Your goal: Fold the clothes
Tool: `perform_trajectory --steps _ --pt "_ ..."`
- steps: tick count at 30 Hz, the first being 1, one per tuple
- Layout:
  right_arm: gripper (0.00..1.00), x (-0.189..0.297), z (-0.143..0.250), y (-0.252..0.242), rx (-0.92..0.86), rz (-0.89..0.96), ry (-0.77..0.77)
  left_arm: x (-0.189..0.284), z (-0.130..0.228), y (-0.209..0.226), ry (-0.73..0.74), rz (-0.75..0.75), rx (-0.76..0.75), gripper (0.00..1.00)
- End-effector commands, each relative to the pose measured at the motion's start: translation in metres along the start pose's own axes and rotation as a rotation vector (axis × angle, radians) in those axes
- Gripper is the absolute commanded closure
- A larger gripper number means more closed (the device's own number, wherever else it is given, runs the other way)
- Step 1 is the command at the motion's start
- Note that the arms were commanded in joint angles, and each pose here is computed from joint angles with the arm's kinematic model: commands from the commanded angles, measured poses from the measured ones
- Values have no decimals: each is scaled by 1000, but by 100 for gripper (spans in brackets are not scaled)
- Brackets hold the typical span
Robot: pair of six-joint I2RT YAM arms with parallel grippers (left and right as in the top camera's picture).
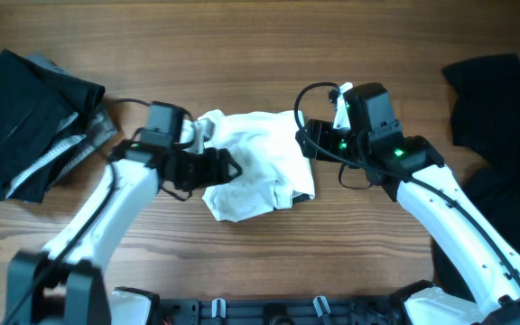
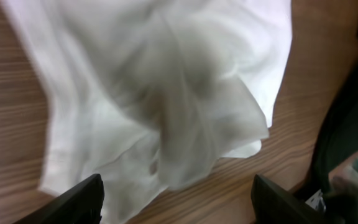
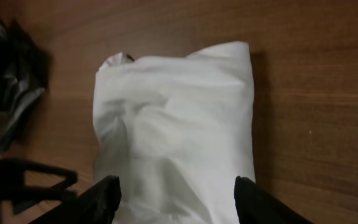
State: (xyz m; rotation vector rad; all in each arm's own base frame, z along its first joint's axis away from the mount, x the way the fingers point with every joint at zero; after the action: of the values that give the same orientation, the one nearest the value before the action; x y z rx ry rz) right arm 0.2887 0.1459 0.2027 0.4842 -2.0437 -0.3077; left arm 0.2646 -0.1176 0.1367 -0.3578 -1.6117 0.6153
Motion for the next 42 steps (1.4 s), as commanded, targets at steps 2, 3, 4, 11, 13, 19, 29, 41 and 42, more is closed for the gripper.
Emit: perform_trajectory --steps 2,3,4,11,13,19,29,41,42 --pt "46 -9 8 -2 14 -3 72 -41 2 5 102 1 133 30" --pt "46 -12 9 -4 10 2 82 -46 1 8 110 -5 154 32" --pt "47 -14 9 -4 8 3 88 -49 2 11 121 -12 164 37" --pt "49 -28 13 -10 0 17 126 -47 8 17 155 -43 198 95" --pt "50 -28 13 -10 0 18 128 -43 11 16 163 -49 206 96" --pt "49 -28 13 -10 9 18 128 -15 25 7 152 -56 195 96" --pt "49 -29 15 -11 16 24 137 10 37 15 77 -209 176 89" --pt "48 -32 21 -14 16 32 165 3 45 12 136 -242 167 94" --pt "51 -34 23 -15 13 34 173 9 43 10 125 -237 167 94"
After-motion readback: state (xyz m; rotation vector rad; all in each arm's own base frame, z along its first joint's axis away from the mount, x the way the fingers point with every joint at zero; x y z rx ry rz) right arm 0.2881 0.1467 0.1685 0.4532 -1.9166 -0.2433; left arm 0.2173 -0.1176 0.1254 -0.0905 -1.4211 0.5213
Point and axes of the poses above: each gripper's point midway between its finger pads, its own x axis back along the fingers, its own y axis along the line the jaws close on, z = x × y, the point moved 7 cm from there along x, back along the fingers, and after that the axes turned 8 degrees about x, right-handed, at the moved point
